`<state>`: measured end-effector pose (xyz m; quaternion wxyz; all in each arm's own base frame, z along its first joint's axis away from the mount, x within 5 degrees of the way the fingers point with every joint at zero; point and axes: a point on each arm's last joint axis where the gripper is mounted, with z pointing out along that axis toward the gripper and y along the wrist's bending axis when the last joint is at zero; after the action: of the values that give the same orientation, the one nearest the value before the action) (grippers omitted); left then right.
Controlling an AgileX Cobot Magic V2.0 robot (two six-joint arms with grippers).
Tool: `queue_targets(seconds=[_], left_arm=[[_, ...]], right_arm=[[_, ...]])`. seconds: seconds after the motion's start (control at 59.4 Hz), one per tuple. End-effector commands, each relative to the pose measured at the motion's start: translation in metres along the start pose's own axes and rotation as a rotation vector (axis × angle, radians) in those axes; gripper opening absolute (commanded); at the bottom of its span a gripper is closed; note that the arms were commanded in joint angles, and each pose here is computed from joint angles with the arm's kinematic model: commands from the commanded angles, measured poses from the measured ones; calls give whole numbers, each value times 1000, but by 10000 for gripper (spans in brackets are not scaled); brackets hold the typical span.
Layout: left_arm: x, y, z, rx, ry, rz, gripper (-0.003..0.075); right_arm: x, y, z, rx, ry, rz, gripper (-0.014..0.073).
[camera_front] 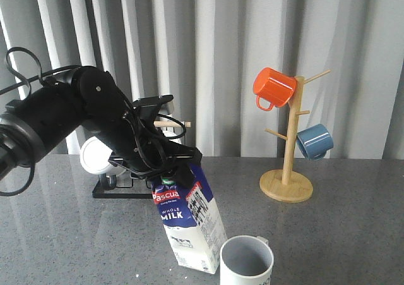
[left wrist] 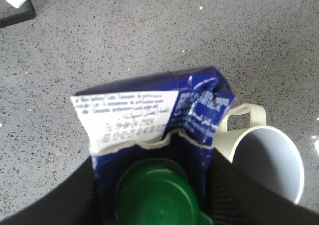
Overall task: Place milk next to cup
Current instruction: 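Lift the milk carton and carry it toward the white mug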
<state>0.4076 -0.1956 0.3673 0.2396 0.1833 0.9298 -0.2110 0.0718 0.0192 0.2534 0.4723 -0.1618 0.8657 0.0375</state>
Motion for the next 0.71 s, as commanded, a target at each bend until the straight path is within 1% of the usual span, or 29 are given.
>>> queue_targets(seconds=[0.0, 0.101, 0.303, 0.589, 0.69], left_arm=[[-6, -17, -37, 36, -104, 14, 47], [-6, -17, -37, 36, -104, 19, 66], [-6, -17, -37, 36, -104, 19, 136], [-6, -17, -37, 36, -104, 19, 209], [-6, -17, -37, 36, -104, 19, 250]], right_arm=[[-13, 0, -4, -2, -82, -10, -8], [-13, 0, -4, -2, -82, -10, -8], [-13, 0, -4, -2, -82, -10, -7], [-13, 0, -4, -2, -83, -10, -7], [-13, 0, -4, -2, -83, -10, -7]])
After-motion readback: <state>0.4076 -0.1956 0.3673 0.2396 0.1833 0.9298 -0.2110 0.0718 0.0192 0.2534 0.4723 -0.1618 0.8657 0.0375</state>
